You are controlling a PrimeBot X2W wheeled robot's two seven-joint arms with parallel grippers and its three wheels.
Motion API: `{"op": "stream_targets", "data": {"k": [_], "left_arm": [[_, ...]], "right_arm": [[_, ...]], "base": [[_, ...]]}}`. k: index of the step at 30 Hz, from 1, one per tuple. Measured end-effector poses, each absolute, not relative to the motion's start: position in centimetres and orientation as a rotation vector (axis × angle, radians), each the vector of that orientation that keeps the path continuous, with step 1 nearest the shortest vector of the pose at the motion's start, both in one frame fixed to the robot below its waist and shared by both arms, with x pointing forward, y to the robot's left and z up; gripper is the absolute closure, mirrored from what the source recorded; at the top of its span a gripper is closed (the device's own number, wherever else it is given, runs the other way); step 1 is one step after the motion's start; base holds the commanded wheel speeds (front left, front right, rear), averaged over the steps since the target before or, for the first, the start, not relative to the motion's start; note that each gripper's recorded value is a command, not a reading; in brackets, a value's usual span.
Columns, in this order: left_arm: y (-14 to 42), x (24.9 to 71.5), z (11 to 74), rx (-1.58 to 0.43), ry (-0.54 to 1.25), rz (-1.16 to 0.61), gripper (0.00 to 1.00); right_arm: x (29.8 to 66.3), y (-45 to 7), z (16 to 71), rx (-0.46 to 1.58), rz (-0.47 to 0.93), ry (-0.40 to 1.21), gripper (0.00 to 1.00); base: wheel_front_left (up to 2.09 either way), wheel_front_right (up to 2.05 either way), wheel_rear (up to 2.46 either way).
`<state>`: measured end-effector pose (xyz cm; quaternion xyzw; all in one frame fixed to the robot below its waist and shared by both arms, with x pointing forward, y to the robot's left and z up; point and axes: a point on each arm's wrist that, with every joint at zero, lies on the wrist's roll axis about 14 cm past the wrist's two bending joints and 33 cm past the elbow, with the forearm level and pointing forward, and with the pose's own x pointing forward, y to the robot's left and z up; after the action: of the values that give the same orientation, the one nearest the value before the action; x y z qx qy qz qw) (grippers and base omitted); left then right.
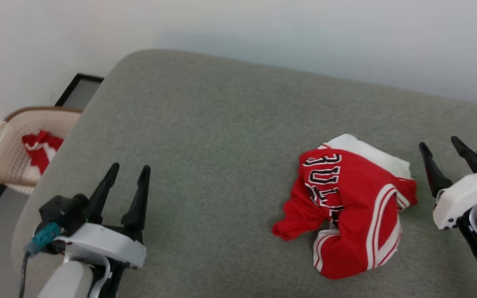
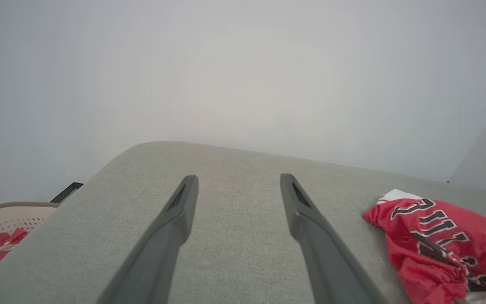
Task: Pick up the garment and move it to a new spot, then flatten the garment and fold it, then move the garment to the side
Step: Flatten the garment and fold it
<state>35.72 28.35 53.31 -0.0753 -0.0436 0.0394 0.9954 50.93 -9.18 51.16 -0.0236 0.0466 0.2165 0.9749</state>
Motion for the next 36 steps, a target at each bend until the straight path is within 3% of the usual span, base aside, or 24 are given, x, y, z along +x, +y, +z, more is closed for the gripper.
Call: {"op": "stream_targets", "data": {"k": [8,15,22,24,32,36], "left_arm": [[28.8,36.6,52.3,-0.157,-0.067,0.105,0.00],[29.4,37.2,51.1,-0.157,-0.036,0.136,0.00],[30.2,37.0,50.5,-0.155,-0.019,0.168,0.00],[30.4,37.1,50.4,-0.157,-0.019,0.177,0.00],[30.7,37.3,50.5,-0.152,-0.024,0.177,0.00],[30.4,37.6,50.8,-0.144,-0.031,0.156,0.00]], "right_arm": [[53.6,-6.9,45.5,-0.115,0.508,0.352,0.00],[53.8,-4.7,40.4,-0.161,0.587,0.602,0.00],[54.9,-3.8,38.9,-0.199,0.610,0.714,0.00],[55.1,-3.7,38.6,-0.203,0.606,0.739,1.00],[56.7,-4.9,39.4,-0.169,0.543,0.690,1.00],[57.3,-8.2,40.2,-0.125,0.448,0.669,1.00]], "base": [[0.00,0.00,0.00],[0.00,0.00,0.00],[0.00,0.00,0.00],[0.00,0.00,0.00],[0.00,0.00,0.00],[0.00,0.00,0.00]]}}
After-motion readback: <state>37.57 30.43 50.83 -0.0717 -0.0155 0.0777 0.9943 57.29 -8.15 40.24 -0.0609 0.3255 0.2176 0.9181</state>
